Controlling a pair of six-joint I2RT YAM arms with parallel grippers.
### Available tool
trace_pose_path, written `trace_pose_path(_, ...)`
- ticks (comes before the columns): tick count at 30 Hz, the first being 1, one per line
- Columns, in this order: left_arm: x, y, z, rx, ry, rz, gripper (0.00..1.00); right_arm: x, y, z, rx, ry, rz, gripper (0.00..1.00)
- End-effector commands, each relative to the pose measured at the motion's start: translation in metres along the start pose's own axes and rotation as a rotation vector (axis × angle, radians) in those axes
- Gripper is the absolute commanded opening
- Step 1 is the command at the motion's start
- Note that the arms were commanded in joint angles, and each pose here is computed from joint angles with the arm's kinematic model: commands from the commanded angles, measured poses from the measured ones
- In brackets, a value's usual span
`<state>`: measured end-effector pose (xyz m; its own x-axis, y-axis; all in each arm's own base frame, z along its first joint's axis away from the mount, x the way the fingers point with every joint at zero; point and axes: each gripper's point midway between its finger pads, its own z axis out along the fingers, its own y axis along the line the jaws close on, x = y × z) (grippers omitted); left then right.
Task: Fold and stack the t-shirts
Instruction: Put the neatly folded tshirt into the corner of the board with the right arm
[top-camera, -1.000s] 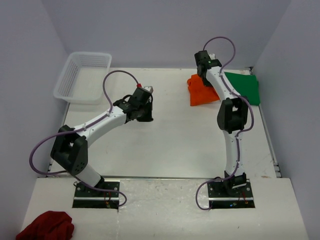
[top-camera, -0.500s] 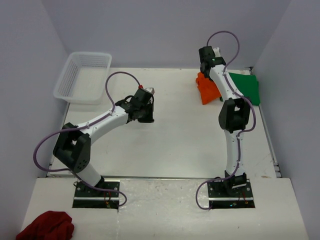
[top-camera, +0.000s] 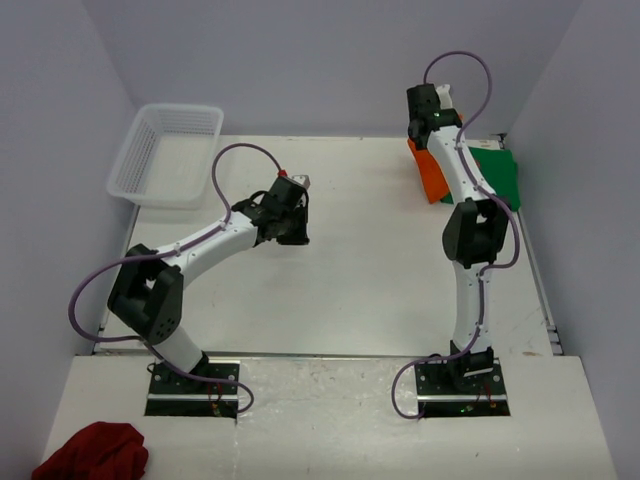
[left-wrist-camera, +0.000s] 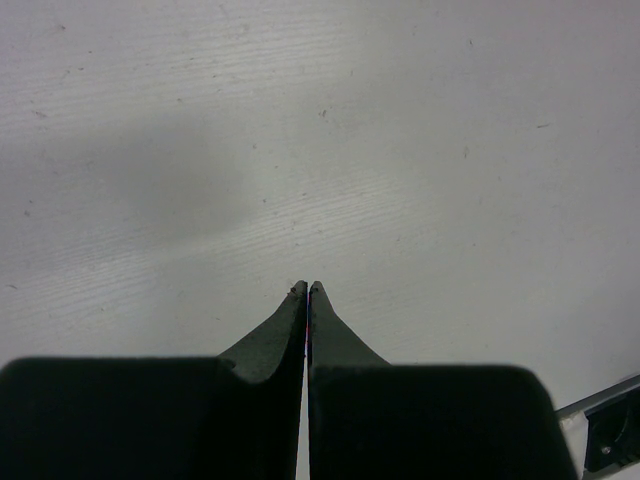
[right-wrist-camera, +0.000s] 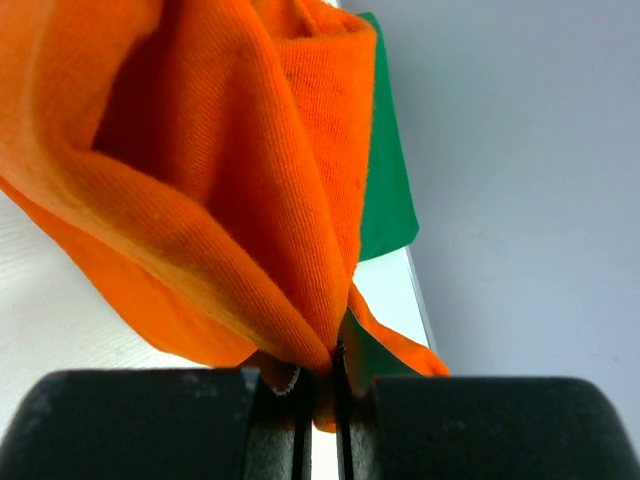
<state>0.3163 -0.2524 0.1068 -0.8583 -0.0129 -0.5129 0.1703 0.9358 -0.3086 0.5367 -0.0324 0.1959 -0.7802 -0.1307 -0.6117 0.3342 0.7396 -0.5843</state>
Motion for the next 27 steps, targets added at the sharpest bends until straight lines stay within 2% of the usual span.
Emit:
trace_pose_path(1,-0.001,-0.003,0.003,0.021,-0.005,0.037,0.0,-0.032,-0.053,-0.03,0.069,-0.097,0.119,0.0)
trace_pose_path(15,0.001,-0.003,0.005,0.024,0.002,0.042,0.0,-0.031,-0.068,-0.03,0.085,-0.094,0.141,0.0)
trace_pose_path(27,0.002,-0.002,0.003,0.023,0.005,0.044,0.0,-0.008,-0.058,0.014,0.106,-0.01,0.123,0.0)
